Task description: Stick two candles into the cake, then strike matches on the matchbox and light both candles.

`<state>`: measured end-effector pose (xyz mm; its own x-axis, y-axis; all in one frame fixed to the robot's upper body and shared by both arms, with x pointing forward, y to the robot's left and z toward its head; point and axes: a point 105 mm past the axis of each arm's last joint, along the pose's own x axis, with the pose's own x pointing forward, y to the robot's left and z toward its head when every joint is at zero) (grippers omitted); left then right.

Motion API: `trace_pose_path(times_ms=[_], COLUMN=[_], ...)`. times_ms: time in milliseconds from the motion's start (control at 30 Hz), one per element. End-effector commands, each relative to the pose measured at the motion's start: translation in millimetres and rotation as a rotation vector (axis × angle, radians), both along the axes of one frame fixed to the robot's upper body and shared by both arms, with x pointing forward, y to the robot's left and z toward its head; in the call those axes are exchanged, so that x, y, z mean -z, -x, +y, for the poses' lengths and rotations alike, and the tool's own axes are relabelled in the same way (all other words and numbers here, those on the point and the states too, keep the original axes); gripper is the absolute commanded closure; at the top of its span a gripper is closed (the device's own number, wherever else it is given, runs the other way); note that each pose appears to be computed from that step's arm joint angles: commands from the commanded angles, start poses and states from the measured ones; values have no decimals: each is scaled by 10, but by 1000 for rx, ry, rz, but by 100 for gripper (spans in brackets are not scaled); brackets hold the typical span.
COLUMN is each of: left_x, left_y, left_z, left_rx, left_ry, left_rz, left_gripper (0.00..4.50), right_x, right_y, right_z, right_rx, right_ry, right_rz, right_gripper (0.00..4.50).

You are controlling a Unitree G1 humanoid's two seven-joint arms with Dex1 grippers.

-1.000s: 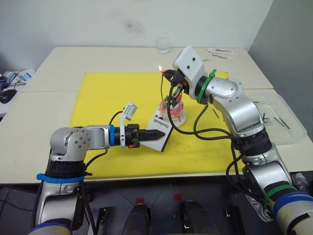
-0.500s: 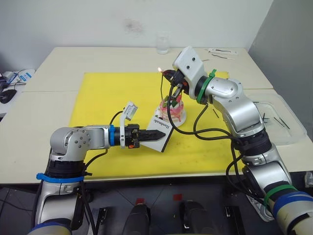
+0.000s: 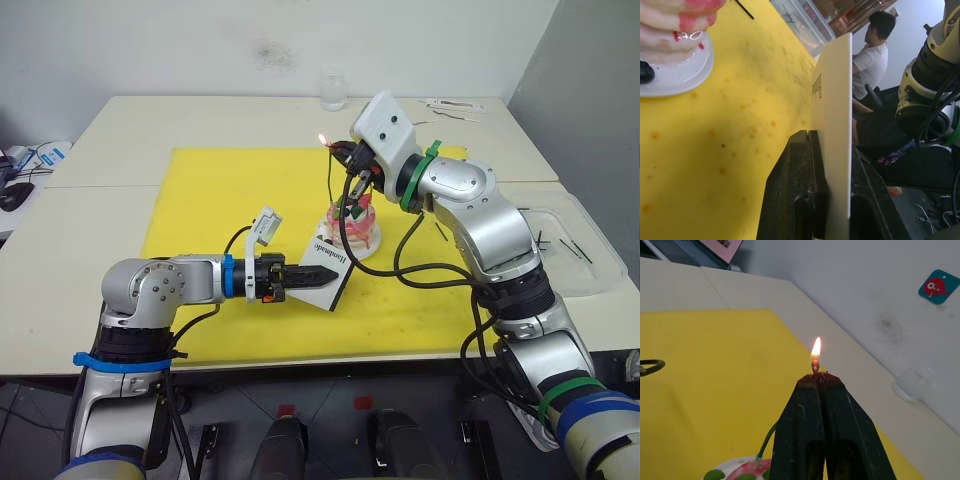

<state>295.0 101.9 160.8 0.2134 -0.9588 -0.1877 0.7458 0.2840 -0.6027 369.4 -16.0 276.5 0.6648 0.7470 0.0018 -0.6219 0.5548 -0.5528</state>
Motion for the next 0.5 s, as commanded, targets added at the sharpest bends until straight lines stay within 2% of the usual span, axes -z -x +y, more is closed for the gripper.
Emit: trace_pose_path(times_ms=[33, 500], left_x=[-103, -100], left_y=[24, 28], left_z=[-28, -39], left_rx=[29, 32], left_ry=[12, 10], left_rz=[-43, -40], left_gripper=[402, 402], right_x=[-185, -140], right_y=[61, 44], right_z=[-24, -105], right_rx=[4, 29], right_ry=[-26, -19], right_rz=[-67, -62], right_gripper=[444, 444])
